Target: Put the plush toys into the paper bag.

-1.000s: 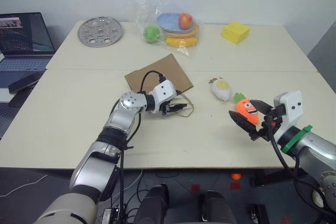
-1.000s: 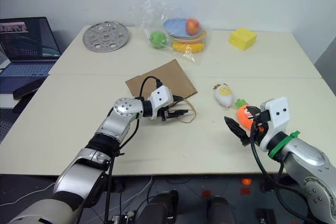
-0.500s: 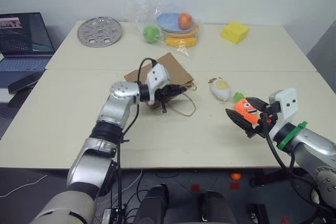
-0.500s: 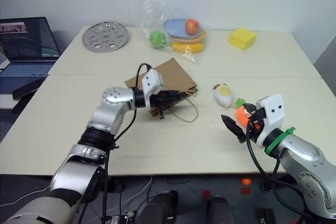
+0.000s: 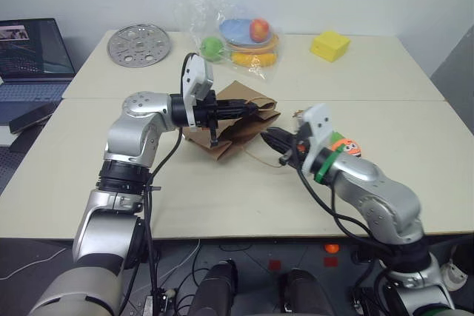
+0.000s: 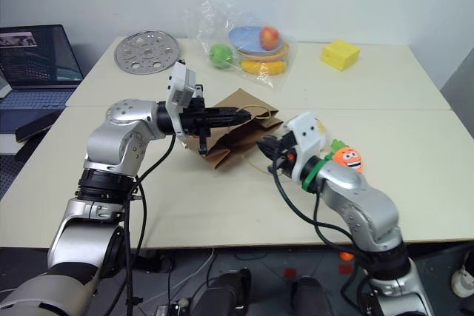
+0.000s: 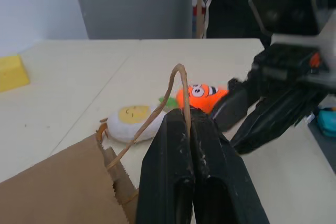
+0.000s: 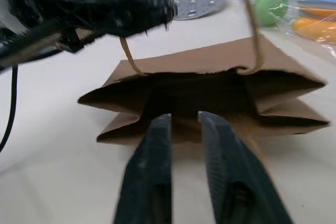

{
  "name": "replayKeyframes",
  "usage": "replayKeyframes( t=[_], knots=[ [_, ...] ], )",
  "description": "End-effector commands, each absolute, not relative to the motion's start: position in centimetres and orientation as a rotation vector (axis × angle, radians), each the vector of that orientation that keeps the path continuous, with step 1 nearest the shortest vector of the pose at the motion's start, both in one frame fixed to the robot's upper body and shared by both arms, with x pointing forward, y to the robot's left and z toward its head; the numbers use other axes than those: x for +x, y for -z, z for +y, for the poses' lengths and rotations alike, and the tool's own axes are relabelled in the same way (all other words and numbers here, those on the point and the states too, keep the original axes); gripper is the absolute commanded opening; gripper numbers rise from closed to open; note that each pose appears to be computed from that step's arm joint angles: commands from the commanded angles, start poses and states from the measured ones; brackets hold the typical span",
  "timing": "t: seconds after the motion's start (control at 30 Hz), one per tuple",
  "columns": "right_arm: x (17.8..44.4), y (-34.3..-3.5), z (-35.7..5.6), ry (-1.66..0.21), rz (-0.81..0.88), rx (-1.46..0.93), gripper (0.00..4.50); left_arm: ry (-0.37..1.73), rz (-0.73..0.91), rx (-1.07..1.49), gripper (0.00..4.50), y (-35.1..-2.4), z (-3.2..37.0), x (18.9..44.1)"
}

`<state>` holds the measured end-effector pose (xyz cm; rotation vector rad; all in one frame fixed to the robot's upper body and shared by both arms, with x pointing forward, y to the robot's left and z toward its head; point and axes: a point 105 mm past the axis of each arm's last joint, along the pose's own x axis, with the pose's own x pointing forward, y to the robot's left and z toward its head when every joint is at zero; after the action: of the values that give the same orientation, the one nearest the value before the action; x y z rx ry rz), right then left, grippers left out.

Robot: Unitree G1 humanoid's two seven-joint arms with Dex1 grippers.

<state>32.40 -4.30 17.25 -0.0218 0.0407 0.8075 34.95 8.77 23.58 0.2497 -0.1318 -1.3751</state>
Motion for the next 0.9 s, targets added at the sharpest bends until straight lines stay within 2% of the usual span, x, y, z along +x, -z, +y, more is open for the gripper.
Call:
replayKeyframes(
  t=[0.03,0.3,0.47,0.6,0.7,0.77,0.9],
  knots=[
    [33.7,-17.7,-3.8,-0.799,-0.009,-0.053,0.01,1.400,-0.189,0.276,0.00,-25.2,8.7,33.8],
    [36.3,-16.8,-1.6,-0.791,0.001,-0.023,0.01,1.408,-0.183,0.254,0.00,-25.4,8.7,33.1],
    [37.0,-13.7,0.5,-0.809,0.079,-0.057,0.01,1.406,-0.180,0.249,0.00,-25.4,8.8,32.7],
    [37.4,-10.4,0.2,-0.767,0.166,-0.126,0.01,1.362,-0.203,0.238,0.00,-25.7,9.0,33.0],
    [37.4,-8.6,-0.6,-0.742,0.196,-0.202,0.01,1.284,-0.225,0.255,0.00,-25.8,9.8,33.8],
    [37.2,-7.7,-1.3,-0.734,0.219,-0.254,0.01,1.144,-0.279,0.260,0.00,-26.7,11.0,35.2],
    [37.3,-7.4,-2.0,-0.701,0.232,-0.261,0.01,0.952,-0.377,0.235,0.00,-28.6,12.7,36.7]
  ],
)
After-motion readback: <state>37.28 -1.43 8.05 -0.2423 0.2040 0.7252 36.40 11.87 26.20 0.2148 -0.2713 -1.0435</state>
